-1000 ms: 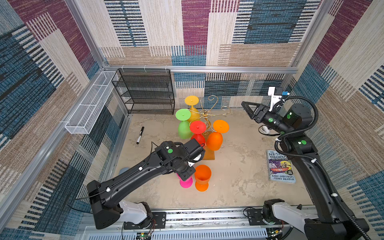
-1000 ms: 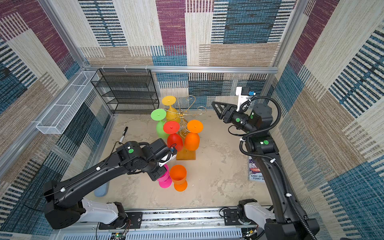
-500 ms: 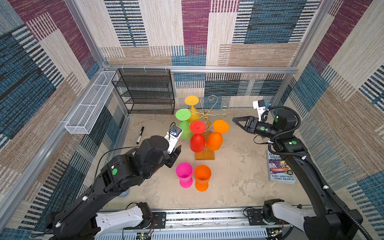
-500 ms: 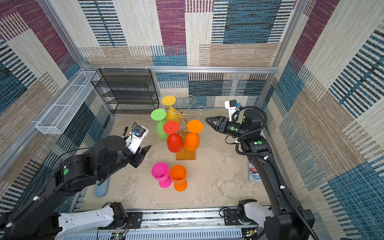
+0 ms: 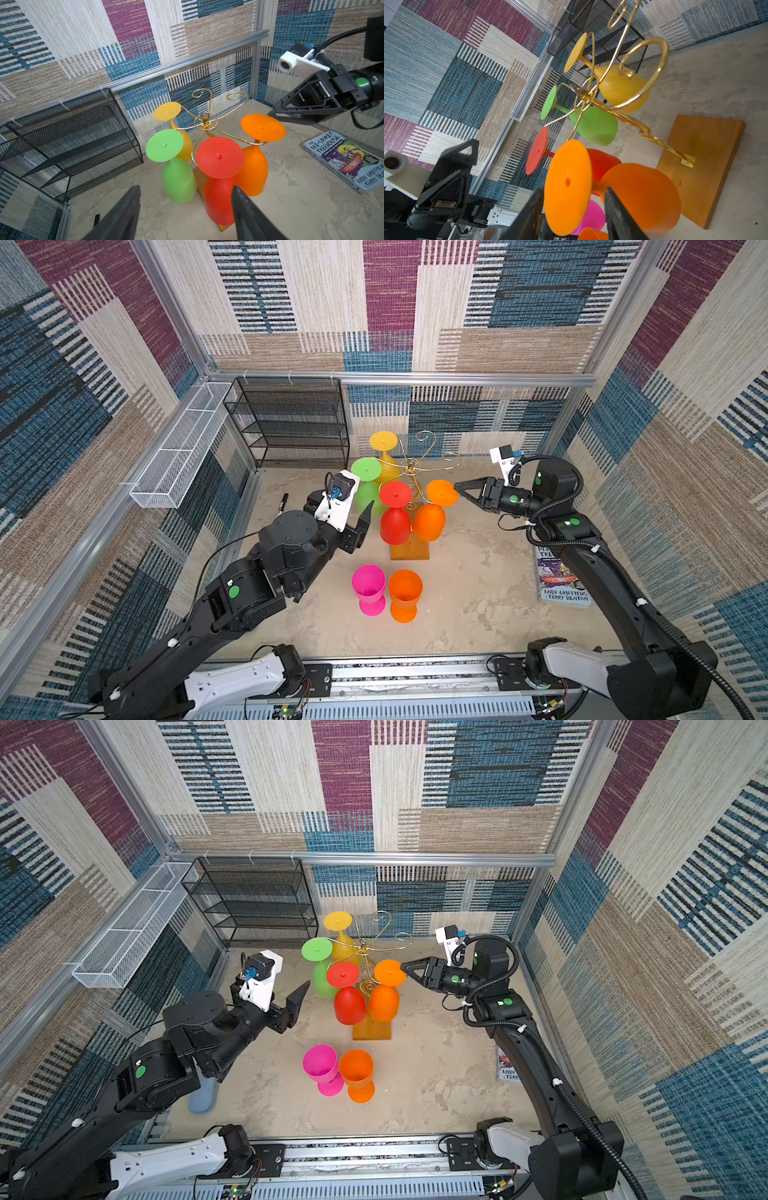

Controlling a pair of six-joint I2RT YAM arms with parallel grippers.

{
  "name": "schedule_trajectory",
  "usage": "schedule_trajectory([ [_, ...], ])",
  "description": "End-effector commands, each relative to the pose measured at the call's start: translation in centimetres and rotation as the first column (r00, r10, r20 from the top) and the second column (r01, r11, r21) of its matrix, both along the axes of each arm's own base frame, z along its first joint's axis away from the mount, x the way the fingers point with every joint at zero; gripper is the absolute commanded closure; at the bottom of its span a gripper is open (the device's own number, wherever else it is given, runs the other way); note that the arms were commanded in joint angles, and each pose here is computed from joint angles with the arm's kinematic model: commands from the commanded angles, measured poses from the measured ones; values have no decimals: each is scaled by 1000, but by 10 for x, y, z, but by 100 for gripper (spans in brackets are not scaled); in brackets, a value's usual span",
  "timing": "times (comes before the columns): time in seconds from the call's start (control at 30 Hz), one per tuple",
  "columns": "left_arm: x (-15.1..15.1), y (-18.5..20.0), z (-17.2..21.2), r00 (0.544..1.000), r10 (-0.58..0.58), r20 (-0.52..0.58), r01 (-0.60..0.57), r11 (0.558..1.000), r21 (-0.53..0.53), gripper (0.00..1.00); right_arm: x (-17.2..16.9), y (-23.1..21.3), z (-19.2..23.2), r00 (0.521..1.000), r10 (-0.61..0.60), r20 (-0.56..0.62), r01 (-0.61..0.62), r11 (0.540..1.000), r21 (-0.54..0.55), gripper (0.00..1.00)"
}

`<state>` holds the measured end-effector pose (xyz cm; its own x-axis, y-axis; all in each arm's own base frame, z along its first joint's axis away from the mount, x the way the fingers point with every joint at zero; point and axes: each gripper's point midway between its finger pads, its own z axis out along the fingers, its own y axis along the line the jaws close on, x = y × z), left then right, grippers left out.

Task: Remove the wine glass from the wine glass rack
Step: 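Raise the left gripper while the right gripper reaches toward the rack's orange glass, then align the right gripper around the orange glass's foot on the rack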

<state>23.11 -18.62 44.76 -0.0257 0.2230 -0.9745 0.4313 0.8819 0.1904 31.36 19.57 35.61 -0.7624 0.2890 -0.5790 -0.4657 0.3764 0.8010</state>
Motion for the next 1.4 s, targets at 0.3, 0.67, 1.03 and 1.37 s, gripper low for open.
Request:
schedule_trajectory([
  [0.3, -1, 1, 15, 999, -6, 46, 7, 1000, -19, 28, -3, 10, 0, 999, 46, 2, -46, 999, 8, 67],
  [0.67, 1, 0, 11, 999, -2, 43, 2, 1000, -4, 28, -6, 13, 4, 998, 67, -13, -67, 997, 27, 91],
  [1.03, 3, -2, 5, 999, 1, 36, -1, 1000, 10, 28, -19, 21, 25, 985, 172, -21, -168, 978, 119, 100],
  [1.37, 2, 0, 3, 999, 0, 33, 0, 1000, 10, 28, -26, 21, 34, 978, 207, -31, -199, 966, 166, 100],
])
